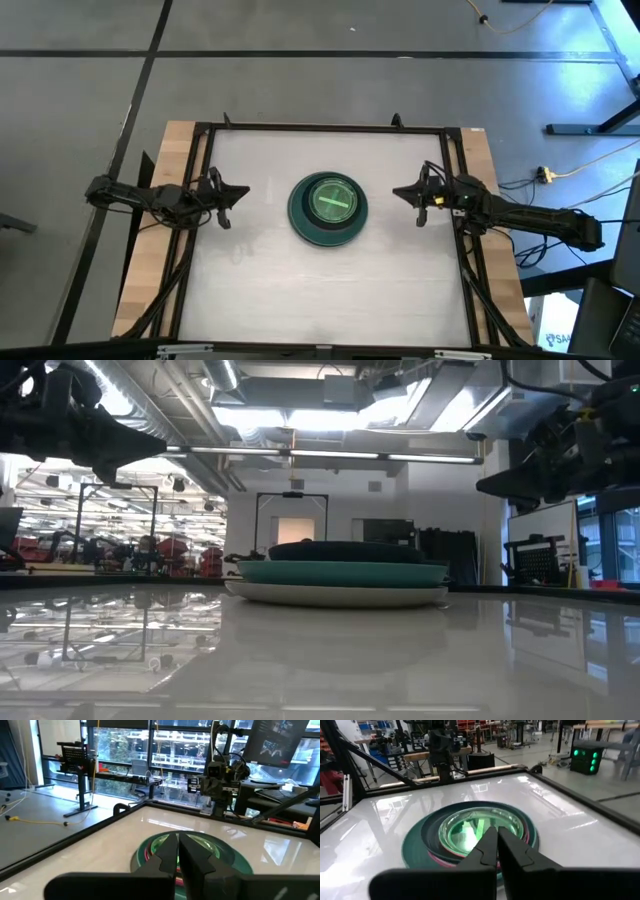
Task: Stack plastic plates
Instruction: Return to Home Position
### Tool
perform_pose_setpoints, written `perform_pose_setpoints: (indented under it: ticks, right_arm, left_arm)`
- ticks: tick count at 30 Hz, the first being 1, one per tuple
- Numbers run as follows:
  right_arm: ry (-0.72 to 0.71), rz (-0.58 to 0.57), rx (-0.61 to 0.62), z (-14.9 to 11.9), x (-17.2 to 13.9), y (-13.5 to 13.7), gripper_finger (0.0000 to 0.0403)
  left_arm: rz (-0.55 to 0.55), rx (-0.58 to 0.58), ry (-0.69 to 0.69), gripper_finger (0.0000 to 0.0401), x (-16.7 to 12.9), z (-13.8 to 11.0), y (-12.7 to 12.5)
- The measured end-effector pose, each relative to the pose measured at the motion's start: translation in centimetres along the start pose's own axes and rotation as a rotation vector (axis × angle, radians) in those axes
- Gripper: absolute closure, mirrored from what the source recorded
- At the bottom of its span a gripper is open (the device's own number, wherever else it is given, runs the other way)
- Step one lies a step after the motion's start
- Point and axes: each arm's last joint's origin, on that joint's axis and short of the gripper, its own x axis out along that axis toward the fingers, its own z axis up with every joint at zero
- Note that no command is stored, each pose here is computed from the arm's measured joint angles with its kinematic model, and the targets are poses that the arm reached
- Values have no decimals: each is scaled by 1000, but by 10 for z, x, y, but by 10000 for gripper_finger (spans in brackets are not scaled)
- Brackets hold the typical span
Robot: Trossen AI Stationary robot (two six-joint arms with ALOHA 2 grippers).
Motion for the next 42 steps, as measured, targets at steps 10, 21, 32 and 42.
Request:
perform_pose_setpoints:
  ticks: [10,21,32,42]
  right_arm:
    - [84,-7,38,-8,0,-1,395]
    - [164,-14,53,-16,-1,-1,395]
    - [171,-15,54,-17,-1,-1,395]
    - [170,-15,54,-17,-1,-1,395]
  left_arm:
    - [-1,-2,-1,391,0,0,0]
    - [-1,-2,-1,390,0,0,0]
    - [-2,-2,-1,390,0,0,0]
    - [-2,-2,-1,390,0,0,0]
